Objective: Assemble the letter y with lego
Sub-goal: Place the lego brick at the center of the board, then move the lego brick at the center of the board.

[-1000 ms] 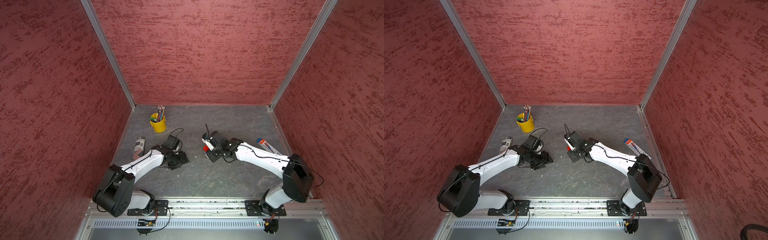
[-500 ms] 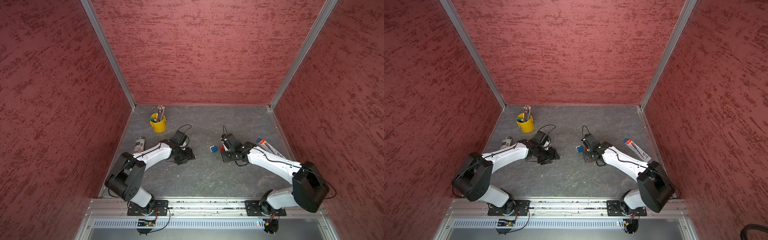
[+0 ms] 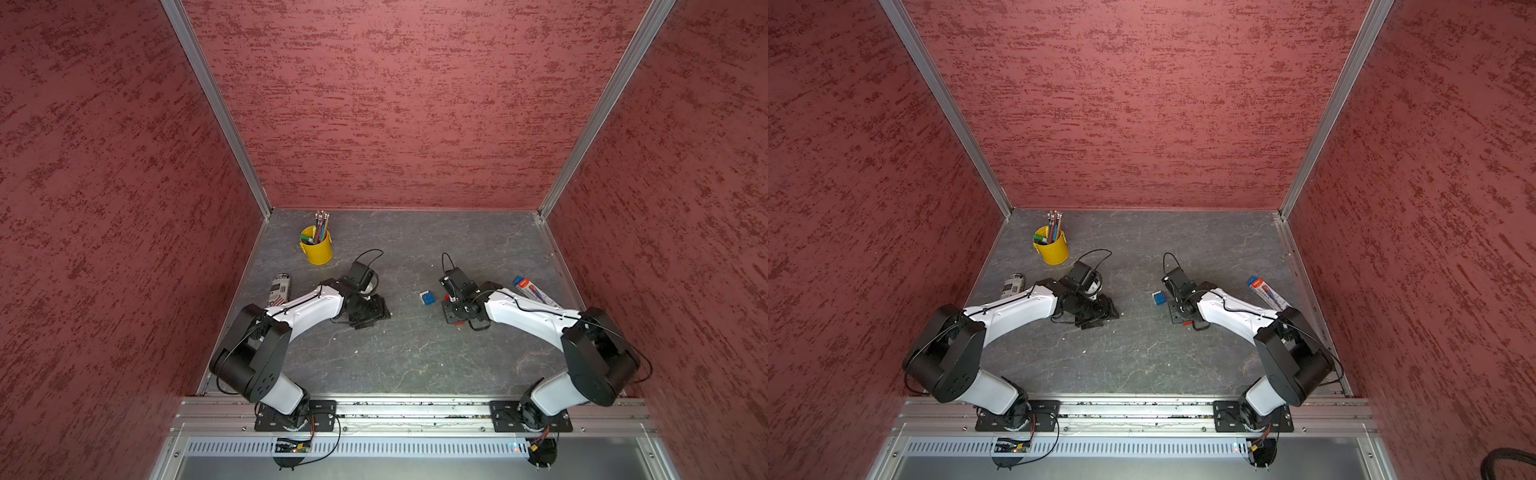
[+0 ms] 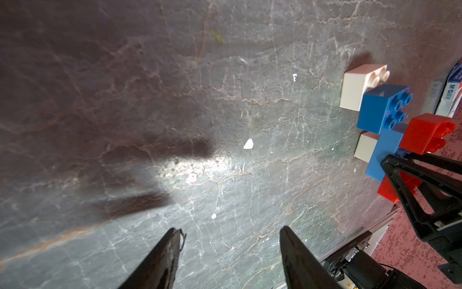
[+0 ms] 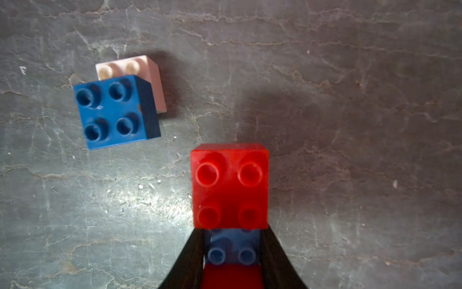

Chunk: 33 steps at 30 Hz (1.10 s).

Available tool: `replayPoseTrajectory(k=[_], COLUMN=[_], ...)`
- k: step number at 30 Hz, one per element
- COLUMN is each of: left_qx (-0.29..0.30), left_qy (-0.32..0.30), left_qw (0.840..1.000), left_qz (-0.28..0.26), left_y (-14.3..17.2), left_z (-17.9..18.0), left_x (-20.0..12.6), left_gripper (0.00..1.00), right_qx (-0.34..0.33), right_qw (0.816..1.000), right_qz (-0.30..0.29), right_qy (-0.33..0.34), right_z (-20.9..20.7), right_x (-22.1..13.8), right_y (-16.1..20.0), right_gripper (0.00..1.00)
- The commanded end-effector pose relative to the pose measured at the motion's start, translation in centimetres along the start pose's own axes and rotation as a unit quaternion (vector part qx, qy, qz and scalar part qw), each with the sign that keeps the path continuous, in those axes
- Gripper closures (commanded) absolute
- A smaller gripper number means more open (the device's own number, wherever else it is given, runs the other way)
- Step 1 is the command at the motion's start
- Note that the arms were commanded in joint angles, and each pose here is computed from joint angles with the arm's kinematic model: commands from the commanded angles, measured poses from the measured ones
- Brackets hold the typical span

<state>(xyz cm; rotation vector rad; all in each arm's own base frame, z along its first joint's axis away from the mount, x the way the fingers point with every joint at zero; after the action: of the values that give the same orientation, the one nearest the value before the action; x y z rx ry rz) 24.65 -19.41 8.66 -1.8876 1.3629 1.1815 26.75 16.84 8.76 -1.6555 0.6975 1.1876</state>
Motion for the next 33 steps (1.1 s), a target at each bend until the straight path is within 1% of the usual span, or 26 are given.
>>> replayPoseTrajectory(k=[1,4,7,12,15,20,28,33], left_qx=[0.011,0.012,0.013,0.015,0.016,0.015,0.011,0.003], left_qy=[0.002,0.002,0.003,0.006,0.009,0.011,0.012,0.011], left_qw=[1.0,1.0,1.0,1.0,1.0,1.0,1.0,1.0], left_qz=[-0.004,-0.003,-0.003,-0.005,-0.008,-0.012,-0.022,-0.028], left_y=[0.1,0.2,0.2,0.1,0.1,0.1,0.4,0.6], left_z=[0.0,0.0,0.0,-0.2,-0.3,-0.3,0.1,0.7], left_x=[-0.1,0.0,-0.1,-0.3,-0.5,-0.8,-1.4,-1.6], left_gripper=[0.35,0.35,0.35,0.35,0.35,0.35,0.35,0.35], right_qx=[0.011,0.013,0.013,0.016,0.014,-0.003,-0.04,-0.059], right_qw=[1.0,1.0,1.0,0.999,0.998,0.996,0.995,0.995], right_qz=[-0.021,-0.018,-0.021,-0.042,-0.065,-0.085,-0.083,-0.062], right_qy=[0.01,0.011,0.013,0.024,0.021,0.002,-0.048,-0.058], right_z=[-0.3,-0.3,-0.4,-0.9,-0.9,-0.3,2.3,3.3], right_x=[0.0,0.0,-0.4,-2.3,-4.0,-5.5,-3.7,-1.1], right_y=[-1.0,-0.7,-0.9,-2.2,-3.7,-5.7,-8.5,-9.3], right_gripper=[0.63,0.53,0.45,0.43,0.42,0.39,0.35,0.34])
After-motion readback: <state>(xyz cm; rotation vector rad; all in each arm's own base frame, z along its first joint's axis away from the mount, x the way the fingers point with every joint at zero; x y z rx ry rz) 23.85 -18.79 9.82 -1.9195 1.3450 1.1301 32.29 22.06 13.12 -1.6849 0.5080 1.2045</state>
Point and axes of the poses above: each gripper's point midway between its finger pads, its own x axis out along the fingers, its own z axis along the line the jaws close on, y = z × x, the point moved 4 cm from there along -x, back along the fingers, and after that the axes turned 12 degrees about -x, right-handed, at the moved point
